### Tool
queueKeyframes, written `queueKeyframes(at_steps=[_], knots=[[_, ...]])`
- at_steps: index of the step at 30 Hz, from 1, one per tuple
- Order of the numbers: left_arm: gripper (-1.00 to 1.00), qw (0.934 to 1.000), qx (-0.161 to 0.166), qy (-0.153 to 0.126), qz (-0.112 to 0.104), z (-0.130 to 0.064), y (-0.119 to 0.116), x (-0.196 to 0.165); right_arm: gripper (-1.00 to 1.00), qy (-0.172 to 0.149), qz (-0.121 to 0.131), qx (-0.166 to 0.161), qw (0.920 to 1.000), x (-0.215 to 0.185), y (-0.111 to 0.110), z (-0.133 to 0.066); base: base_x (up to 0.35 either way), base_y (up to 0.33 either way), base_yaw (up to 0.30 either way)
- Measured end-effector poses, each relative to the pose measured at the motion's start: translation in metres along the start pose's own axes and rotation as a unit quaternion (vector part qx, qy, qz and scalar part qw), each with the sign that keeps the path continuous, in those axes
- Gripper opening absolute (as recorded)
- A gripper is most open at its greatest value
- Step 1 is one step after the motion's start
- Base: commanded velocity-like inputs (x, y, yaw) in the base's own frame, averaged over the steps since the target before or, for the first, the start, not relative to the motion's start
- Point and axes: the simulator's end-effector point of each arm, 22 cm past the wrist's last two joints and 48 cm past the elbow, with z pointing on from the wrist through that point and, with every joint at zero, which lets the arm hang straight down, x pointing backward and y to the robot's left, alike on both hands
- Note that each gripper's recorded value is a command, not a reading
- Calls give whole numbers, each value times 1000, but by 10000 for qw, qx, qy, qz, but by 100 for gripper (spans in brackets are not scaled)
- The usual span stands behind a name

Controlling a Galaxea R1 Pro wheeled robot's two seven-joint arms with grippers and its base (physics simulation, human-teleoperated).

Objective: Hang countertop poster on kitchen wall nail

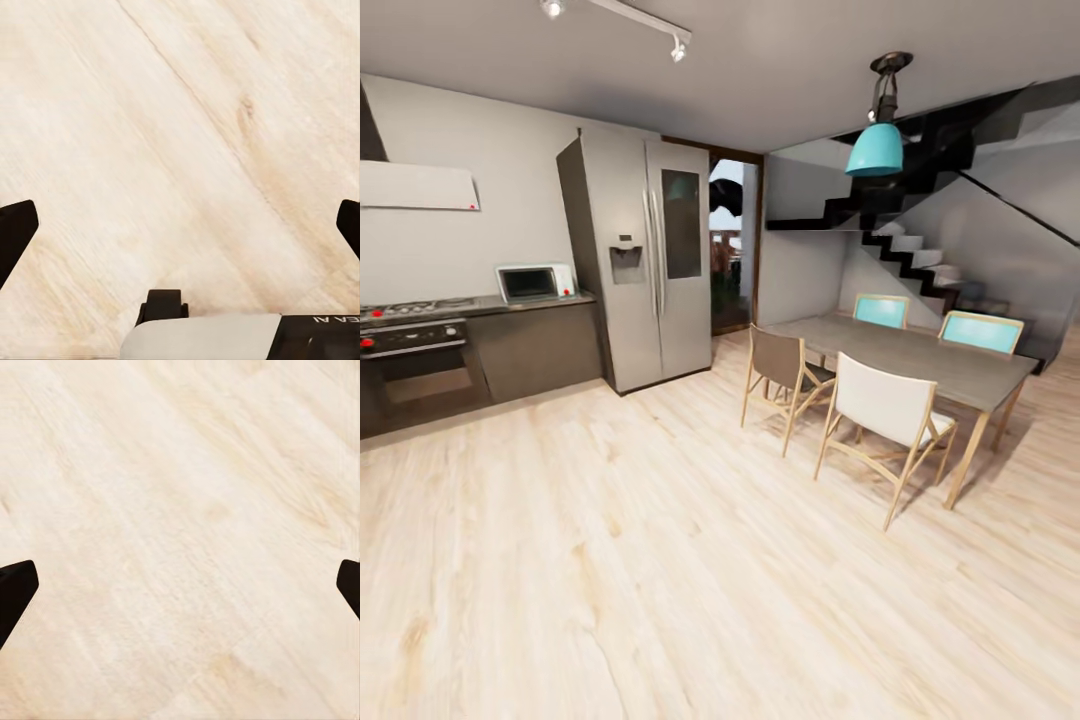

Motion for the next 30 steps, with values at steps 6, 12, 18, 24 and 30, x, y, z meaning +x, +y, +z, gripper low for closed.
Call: queueKeyframes(at_steps=[6,12,18,24,30], knots=[[100,10000,-3,-2,2,0,1,0,100,7,1,-3,10000,1,1,0,0,0,291],[100,10000,-6,4,4,0,1,0,100,7,4,-6,10000,1,1,0,0,0,291],[100,10000,-9,3,6,0,1,0,100,8,4,-6,10000,1,1,0,0,0,291],[100,10000,-10,3,6,0,2,0,100,36,4,-6,10000,3,1,0,0,0,291],[100,10000,-39,3,-30,0,4,0,100,84,4,-7,10000,8,1,-1,0,0,291]])
